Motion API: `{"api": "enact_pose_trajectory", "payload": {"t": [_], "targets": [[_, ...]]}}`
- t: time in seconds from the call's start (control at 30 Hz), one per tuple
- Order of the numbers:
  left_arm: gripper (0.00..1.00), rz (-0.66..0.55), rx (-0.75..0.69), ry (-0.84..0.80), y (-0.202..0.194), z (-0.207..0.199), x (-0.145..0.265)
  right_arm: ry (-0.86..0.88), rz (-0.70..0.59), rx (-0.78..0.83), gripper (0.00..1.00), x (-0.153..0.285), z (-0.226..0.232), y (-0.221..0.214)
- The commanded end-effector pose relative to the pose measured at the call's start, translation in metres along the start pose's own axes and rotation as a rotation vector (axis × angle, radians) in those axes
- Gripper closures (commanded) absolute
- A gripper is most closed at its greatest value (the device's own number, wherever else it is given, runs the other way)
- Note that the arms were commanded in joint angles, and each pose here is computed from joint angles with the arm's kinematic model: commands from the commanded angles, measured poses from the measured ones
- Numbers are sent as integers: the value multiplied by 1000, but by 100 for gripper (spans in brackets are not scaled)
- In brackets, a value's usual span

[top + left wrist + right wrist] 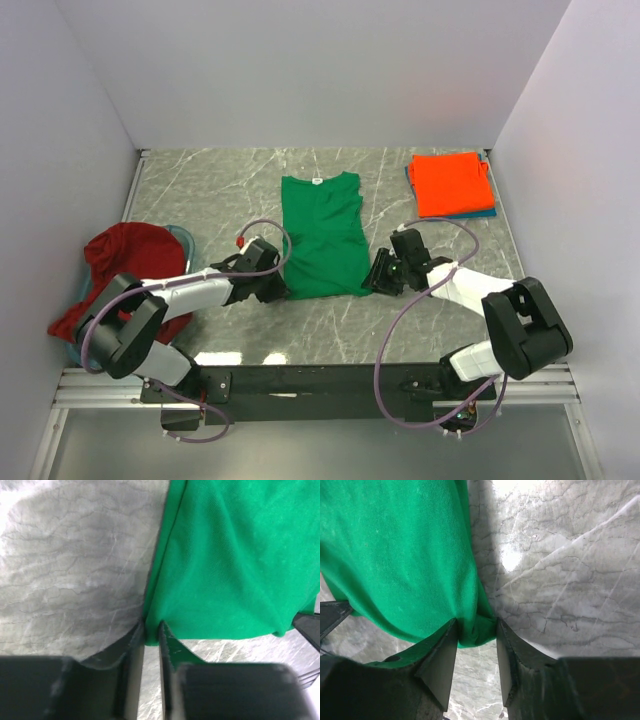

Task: Fold and stack the t-shirts
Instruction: Fold the tshirt

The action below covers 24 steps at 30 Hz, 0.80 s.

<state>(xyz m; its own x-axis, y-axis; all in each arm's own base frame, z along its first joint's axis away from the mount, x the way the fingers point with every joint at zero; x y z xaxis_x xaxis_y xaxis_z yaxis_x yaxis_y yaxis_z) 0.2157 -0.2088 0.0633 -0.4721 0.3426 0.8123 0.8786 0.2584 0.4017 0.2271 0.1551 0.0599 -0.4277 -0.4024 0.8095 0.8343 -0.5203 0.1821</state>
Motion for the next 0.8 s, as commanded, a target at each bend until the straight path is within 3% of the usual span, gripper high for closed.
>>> {"api": "enact_pose_trajectory", "payload": {"t": [0.0, 0.07, 0.1, 0.43, 0.77], "targets": [[82, 27, -7, 12, -7, 2, -3, -70, 21, -9, 57, -2, -19, -13], [98, 28, -7, 15, -8, 3, -3, -75, 24, -13, 62, -2, -22, -14], [99, 25, -6, 20, -8, 4, -4, -81, 28, -14, 65, -3, -25, -16], [99, 3, -12, 16, -20, 12, 17, -74, 59, 30, 92, 14, -32, -29], [99, 21, -53, -18, -57, 3, 69, 55, 236, 130, 96, 63, -26, -69]]}}
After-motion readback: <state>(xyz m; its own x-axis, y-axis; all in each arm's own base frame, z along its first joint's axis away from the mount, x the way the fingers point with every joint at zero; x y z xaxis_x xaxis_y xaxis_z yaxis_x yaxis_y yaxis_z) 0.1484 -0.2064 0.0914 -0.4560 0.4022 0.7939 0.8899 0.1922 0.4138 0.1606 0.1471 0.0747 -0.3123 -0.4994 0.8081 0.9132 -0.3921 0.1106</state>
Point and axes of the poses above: each gripper's point midway between its finger pads, its own x axis back along the fingers, its own z axis along the line the jaws close on, y = z × x, the point moved 5 cm from there along x, back along the fingers, and after that the axes turned 14 degrees about -x, right-handed, at the moved point
